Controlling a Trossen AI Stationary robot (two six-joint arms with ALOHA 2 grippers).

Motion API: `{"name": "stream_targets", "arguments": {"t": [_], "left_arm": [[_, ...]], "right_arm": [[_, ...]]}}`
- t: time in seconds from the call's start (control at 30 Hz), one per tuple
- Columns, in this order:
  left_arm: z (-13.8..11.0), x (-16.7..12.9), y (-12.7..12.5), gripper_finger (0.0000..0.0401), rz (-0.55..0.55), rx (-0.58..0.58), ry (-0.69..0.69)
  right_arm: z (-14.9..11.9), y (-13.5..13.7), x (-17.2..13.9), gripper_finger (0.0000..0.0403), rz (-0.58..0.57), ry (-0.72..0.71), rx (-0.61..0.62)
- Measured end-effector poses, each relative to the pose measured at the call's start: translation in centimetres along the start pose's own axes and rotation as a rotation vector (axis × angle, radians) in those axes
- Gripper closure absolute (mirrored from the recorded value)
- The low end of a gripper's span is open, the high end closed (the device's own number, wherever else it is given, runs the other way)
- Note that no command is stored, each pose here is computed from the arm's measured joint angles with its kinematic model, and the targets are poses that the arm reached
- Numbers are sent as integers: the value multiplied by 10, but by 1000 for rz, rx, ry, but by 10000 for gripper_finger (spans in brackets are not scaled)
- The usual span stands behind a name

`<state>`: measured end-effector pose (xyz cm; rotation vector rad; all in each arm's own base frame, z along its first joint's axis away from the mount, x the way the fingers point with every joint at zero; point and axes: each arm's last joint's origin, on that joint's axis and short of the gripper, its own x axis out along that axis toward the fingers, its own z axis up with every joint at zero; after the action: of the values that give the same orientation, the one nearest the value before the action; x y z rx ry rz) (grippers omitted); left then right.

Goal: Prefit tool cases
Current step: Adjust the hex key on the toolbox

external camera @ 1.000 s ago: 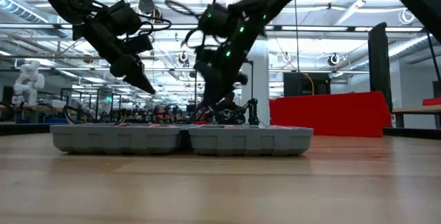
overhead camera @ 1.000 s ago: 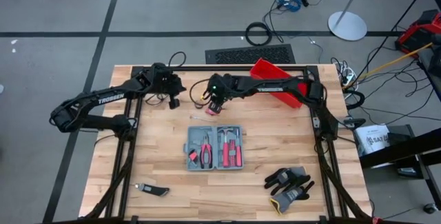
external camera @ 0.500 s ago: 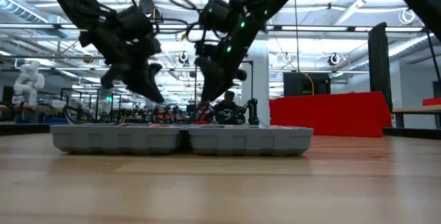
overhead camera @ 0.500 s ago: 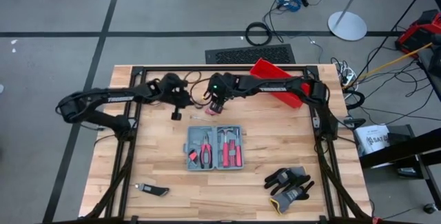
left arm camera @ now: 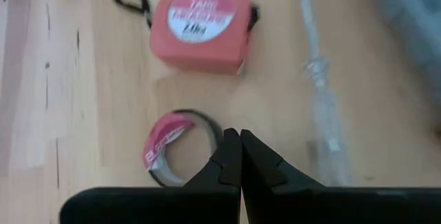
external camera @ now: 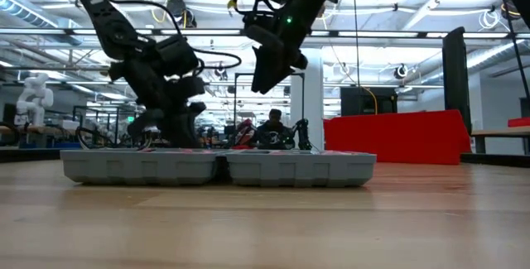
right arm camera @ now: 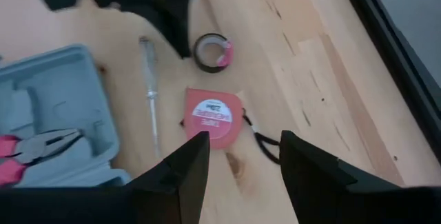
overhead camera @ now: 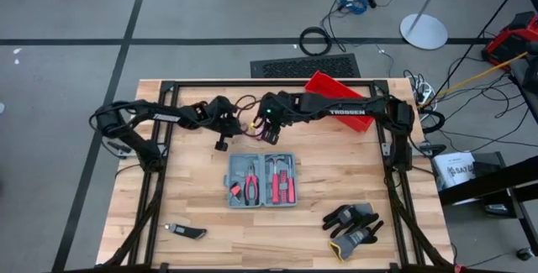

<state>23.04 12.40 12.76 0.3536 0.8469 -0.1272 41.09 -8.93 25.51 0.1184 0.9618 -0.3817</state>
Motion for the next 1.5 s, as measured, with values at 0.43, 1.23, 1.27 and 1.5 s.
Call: {"name": "stream_targets", "arguments": {"t": [0.43,1.23,1.27,1.5], "left_arm": [[-10,20,1,401,13,-41,44],[35,-77,13,401,540,-61,-24],[35,-85,14,401,574,-69,-25],[27,-122,-1,401,492,-111,-50]], "right_arm": [[-3,23,-4,236,31,1,-4],[1,48,16,229,225,-67,-51],[-1,54,19,226,262,-60,-61],[-21,98,43,208,461,40,-125]]}}
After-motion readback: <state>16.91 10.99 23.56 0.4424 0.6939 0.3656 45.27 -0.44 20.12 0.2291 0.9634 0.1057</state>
